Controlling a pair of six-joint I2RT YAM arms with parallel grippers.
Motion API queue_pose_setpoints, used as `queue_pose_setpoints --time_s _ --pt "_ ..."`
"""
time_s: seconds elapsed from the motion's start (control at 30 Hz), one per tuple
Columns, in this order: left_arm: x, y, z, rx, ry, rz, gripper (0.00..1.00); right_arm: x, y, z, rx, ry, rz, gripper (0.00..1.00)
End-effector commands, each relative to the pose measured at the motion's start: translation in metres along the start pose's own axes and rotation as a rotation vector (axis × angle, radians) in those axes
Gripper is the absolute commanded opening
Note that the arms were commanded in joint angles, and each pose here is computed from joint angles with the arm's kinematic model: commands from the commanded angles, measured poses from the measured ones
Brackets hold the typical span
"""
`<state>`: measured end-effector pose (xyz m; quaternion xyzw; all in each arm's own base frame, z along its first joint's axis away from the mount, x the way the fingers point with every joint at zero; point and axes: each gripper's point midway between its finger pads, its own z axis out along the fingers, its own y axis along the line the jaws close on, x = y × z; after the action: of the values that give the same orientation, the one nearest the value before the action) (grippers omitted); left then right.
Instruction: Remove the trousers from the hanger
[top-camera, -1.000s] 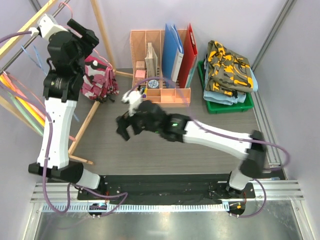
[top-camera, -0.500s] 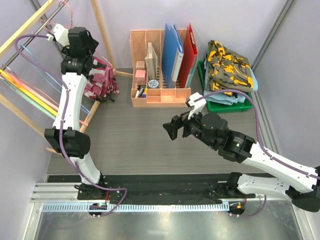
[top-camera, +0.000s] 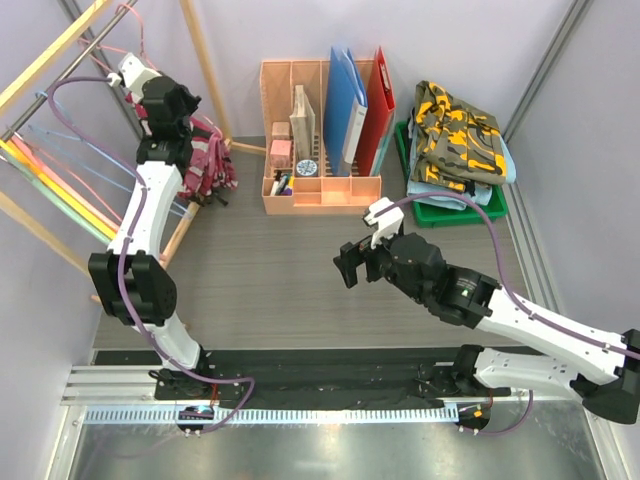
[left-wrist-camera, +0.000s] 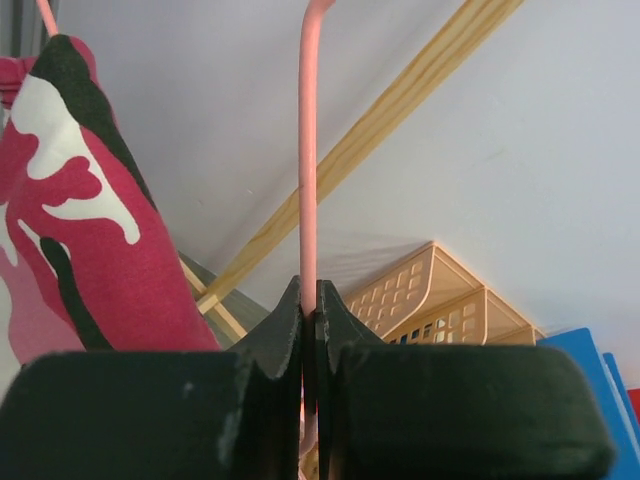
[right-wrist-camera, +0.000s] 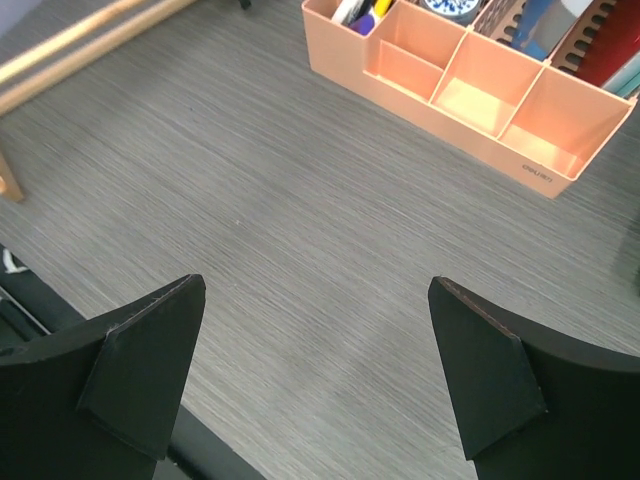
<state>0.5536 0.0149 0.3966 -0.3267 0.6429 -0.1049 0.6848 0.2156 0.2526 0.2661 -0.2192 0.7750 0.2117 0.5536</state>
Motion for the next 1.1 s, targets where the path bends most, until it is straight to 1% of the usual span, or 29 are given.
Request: queue_pose_setpoints --time_s 0.0,0.03,0.07,0.1,0.17,0.2,0.27,0.3,0.5,0.57,0.67,0.73,0.77,0.83,0.87,0.9,0.97,1.0,1.07 --pt "-0.065 -0.035 -0.028 0.148 -0.226 0.057 0.00 -0.003 0.002 0.013 0.009 -0.009 -0.030 1.00" --pt "-0.065 -0.034 -0.031 0.139 -0.245 0.085 0.00 -0.004 0.004 0.014 0.003 -0.013 -0.029 1.00" --pt "-0.067 -0.043 -0.036 0.157 -0.262 0.111 0.00 -0.004 0.004 0.016 0.004 -0.012 -0.031 1.00" --pt "-0.075 -0.048 -0.040 0.168 -0.304 0.172 0.00 -0.003 0.006 0.017 -0.005 -0.009 -0.035 1.00" --pt "-0.079 -0.061 -0.046 0.195 -0.336 0.224 0.00 -0.004 0.007 0.020 -0.003 -0.008 -0.036 1.00" --pt "-0.085 -0.064 -0.049 0.191 -0.367 0.275 0.00 -0.004 0.007 0.020 -0.005 -0.008 -0.041 1.00" --pt "-0.086 -0.068 -0.056 0.184 -0.407 0.309 0.00 -0.004 0.008 0.023 -0.003 -0.005 -0.047 0.99" --pt "-0.097 -0.074 -0.061 0.196 -0.461 0.331 0.00 -0.005 0.007 0.023 0.000 -0.007 -0.050 0.99" --pt "-0.117 -0.084 -0.067 0.174 -0.547 0.354 0.00 -0.002 0.007 0.028 0.006 0.008 -0.068 1.00" --pt "-0.115 -0.081 -0.061 0.148 -0.554 0.389 0.00 0.000 0.007 0.031 0.007 0.017 -0.075 1.00" --pt "-0.118 -0.086 -0.062 0.169 -0.569 0.391 0.00 0.001 0.008 0.033 0.008 0.023 -0.077 0.99" --pt "-0.111 -0.087 -0.064 0.193 -0.527 0.385 0.00 0.002 0.008 0.036 0.009 0.028 -0.080 1.00" --pt "-0.118 -0.093 -0.076 0.235 -0.513 0.313 0.00 0.002 0.008 0.036 0.011 0.028 -0.082 1.00" --pt "-0.105 -0.096 -0.083 0.285 -0.439 0.293 0.00 0.001 0.008 0.038 0.015 0.029 -0.080 1.00" --pt "-0.108 -0.104 -0.099 0.347 -0.416 0.265 0.00 0.000 0.008 0.039 0.017 0.028 -0.073 1.00" --pt "-0.096 -0.101 -0.101 0.344 -0.338 0.227 0.00 -0.004 0.010 0.039 0.008 0.022 -0.068 1.00" --pt "-0.091 -0.103 -0.114 0.371 -0.261 0.184 0.00 -0.007 0.013 0.039 -0.008 0.018 -0.057 1.00" --pt "-0.091 -0.101 -0.128 0.375 -0.207 0.128 0.00 -0.010 0.018 0.038 -0.031 0.015 -0.055 1.00" --pt "-0.085 -0.102 -0.144 0.412 -0.145 0.095 0.00 -0.015 0.022 0.037 -0.057 0.002 -0.054 1.00"
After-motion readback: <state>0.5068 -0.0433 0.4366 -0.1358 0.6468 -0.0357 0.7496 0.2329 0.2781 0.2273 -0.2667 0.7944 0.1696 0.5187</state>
